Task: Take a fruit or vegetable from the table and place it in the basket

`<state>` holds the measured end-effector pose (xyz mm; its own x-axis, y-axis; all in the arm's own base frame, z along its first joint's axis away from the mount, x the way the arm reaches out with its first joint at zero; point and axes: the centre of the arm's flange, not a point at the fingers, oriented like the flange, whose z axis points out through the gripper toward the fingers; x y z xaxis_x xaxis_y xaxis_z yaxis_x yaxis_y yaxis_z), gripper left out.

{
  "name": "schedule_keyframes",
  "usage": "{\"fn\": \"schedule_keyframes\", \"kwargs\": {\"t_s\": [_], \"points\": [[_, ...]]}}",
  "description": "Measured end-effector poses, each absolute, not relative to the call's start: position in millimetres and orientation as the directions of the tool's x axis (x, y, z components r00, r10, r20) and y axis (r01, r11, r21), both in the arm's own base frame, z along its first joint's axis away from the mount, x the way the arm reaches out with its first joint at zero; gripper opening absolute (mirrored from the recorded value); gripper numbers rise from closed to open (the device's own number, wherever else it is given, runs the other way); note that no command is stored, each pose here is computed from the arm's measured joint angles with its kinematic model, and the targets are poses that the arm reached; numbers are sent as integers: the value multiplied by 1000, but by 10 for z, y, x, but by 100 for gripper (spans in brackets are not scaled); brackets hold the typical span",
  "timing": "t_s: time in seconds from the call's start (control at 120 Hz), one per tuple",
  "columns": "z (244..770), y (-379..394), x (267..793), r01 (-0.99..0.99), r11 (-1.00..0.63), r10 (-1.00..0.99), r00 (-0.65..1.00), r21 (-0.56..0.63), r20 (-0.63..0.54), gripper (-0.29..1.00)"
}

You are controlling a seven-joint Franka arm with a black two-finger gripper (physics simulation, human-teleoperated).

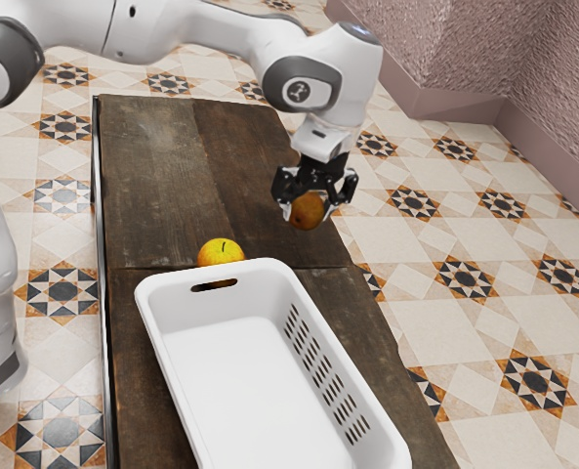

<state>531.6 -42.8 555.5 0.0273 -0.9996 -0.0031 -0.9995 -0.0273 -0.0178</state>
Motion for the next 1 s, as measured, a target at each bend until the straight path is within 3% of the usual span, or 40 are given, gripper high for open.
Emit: {"fn": "schedule_keyframes", "kwargs": {"t_s": [0.317,0.7,1.0], "points": [[5603,-1118,5165,-1000,4,-1000,-3,-24,-10,37],[6126,-1893,4575,-995,13,-999,-10,-103,-33,38],[6068,-2585,4106,-995,42,-999,-40,-87,-19,39]]}}
